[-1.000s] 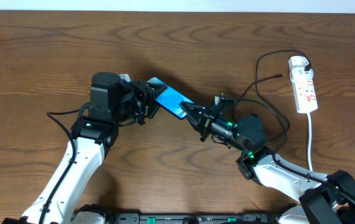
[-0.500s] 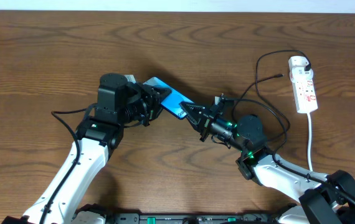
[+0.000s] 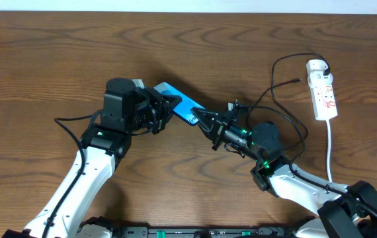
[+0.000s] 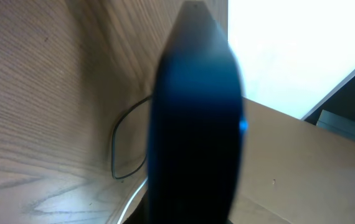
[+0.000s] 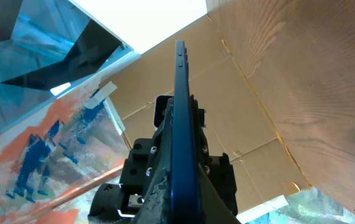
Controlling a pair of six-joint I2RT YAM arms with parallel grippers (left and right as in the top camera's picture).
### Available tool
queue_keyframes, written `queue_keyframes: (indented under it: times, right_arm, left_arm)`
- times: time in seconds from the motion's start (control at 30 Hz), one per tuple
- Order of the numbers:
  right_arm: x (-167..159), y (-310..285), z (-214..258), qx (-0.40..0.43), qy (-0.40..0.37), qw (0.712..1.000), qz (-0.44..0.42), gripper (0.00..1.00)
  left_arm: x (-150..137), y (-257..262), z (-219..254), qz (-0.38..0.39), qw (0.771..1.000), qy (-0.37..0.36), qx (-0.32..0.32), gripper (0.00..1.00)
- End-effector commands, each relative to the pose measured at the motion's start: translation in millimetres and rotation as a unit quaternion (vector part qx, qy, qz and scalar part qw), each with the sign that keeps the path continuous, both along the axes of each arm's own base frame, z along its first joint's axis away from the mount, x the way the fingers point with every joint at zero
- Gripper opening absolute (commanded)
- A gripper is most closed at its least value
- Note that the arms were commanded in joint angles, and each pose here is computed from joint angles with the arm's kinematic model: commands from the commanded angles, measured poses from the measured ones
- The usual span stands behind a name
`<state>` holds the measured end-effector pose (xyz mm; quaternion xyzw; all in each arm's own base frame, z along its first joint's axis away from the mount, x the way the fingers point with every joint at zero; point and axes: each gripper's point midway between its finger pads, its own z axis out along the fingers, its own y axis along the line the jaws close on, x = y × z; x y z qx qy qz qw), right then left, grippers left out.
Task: Plug charger to phone and switch on socket
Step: 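Open the right gripper and withdraw it toward the power strip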
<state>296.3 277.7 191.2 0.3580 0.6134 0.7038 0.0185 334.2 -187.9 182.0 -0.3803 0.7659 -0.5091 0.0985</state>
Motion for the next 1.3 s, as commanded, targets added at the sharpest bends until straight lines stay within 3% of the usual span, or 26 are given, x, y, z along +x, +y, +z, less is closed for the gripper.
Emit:
queue_keyframes:
  times: [0.0, 0.33, 0.47, 0.57, 0.77, 0.9, 0.97, 1.27]
  right_arm:
    - [0.9, 2.7, 11.6, 0.003, -0.025, 1.0, -0.001, 0.07]
    - [0.3, 3.0, 11.6, 0.003, -0.025, 1.0, 0.001, 0.16]
    - [0.9, 2.5, 11.6, -0.002, -0.033, 0.999, -0.001, 0.29]
    - [3.7, 0.3, 11.6, -0.038, -0.089, 0.995, -0.009, 0.37]
    - [12.1, -9.0, 11.7, -0.133, -0.231, 0.963, -0.025, 0.47]
    - [22.5, -21.3, 11.5, -0.21, -0.333, 0.918, -0.043, 0.51]
    - [30.7, -31.9, 8.9, -0.25, -0.369, 0.893, -0.055, 0.6]
    - [61.7, -88.0, -28.3, -0.348, -0.313, 0.88, -0.082, 0.71]
  left_arm:
    - [3.2, 0.6, 2.0, 0.005, 1.0, -0.003, 0.002, 0.08]
    - [4.3, 1.8, 1.4, 0.009, 1.0, -0.004, 0.005, 0.08]
    - [4.8, 2.5, 1.1, 0.011, 1.0, -0.005, 0.007, 0.08]
    - [5.0, 2.7, 1.0, 0.01, 1.0, -0.007, 0.009, 0.08]
    - [4.9, 3.4, 0.3, 0.005, 1.0, -0.015, 0.017, 0.08]
    - [5.8, 4.6, -0.1, 0.004, 0.999, -0.023, 0.025, 0.08]
    - [6.4, 5.6, -0.1, 0.005, 0.999, -0.023, 0.025, 0.08]
    - [12.6, 14.9, -4.0, 0.023, 0.999, -0.019, 0.032, 0.08]
